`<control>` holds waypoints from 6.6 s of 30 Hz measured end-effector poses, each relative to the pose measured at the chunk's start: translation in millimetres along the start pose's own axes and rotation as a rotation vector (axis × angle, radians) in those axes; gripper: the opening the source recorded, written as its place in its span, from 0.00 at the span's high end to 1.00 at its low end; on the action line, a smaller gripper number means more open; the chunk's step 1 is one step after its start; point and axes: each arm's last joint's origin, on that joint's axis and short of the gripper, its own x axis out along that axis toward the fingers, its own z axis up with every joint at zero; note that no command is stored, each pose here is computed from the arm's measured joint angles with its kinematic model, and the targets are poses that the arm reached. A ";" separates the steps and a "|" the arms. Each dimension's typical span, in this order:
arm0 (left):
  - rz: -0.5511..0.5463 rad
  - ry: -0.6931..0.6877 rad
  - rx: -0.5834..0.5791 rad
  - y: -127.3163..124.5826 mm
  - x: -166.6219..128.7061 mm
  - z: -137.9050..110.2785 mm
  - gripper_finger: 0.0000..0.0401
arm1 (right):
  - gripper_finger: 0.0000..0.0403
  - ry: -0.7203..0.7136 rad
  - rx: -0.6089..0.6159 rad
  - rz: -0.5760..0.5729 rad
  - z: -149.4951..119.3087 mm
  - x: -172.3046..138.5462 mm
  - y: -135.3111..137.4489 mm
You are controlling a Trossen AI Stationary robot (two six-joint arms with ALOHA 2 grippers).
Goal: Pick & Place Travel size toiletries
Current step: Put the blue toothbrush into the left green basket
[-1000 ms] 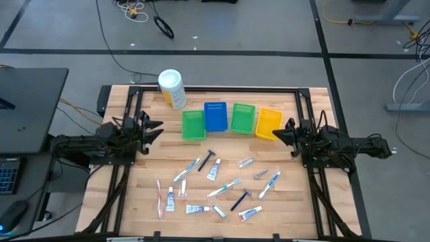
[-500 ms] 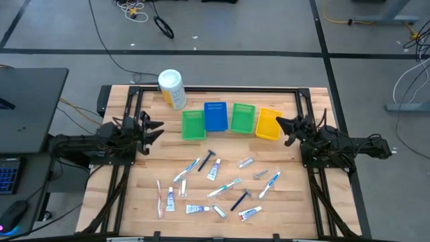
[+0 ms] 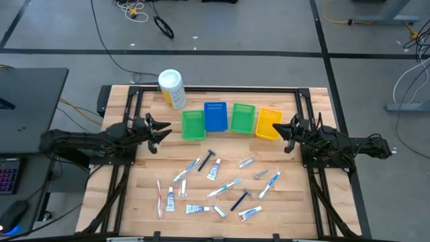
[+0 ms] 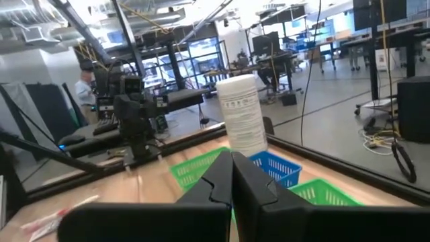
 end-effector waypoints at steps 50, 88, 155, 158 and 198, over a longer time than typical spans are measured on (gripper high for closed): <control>0.077 0.247 0.079 -24.0 69.0 19.4 0.58 | 0.96 -0.126 -0.222 0.215 11.3 18.4 15.6; 0.019 0.269 -0.075 -27.6 69.1 19.5 0.58 | 0.75 0.248 -0.263 0.330 19.6 113.1 58.4; 0.072 1.185 0.137 -91.0 125.0 -99.3 0.93 | 0.75 0.322 -0.223 0.253 16.6 151.9 58.1; 0.090 1.178 0.108 -91.0 124.3 -96.8 0.93 | 0.75 0.322 -0.223 0.253 16.7 151.9 58.1; 0.684 0.532 -0.074 13.5 173.9 -18.7 0.89 | 0.75 0.319 -0.224 0.254 16.9 151.9 58.2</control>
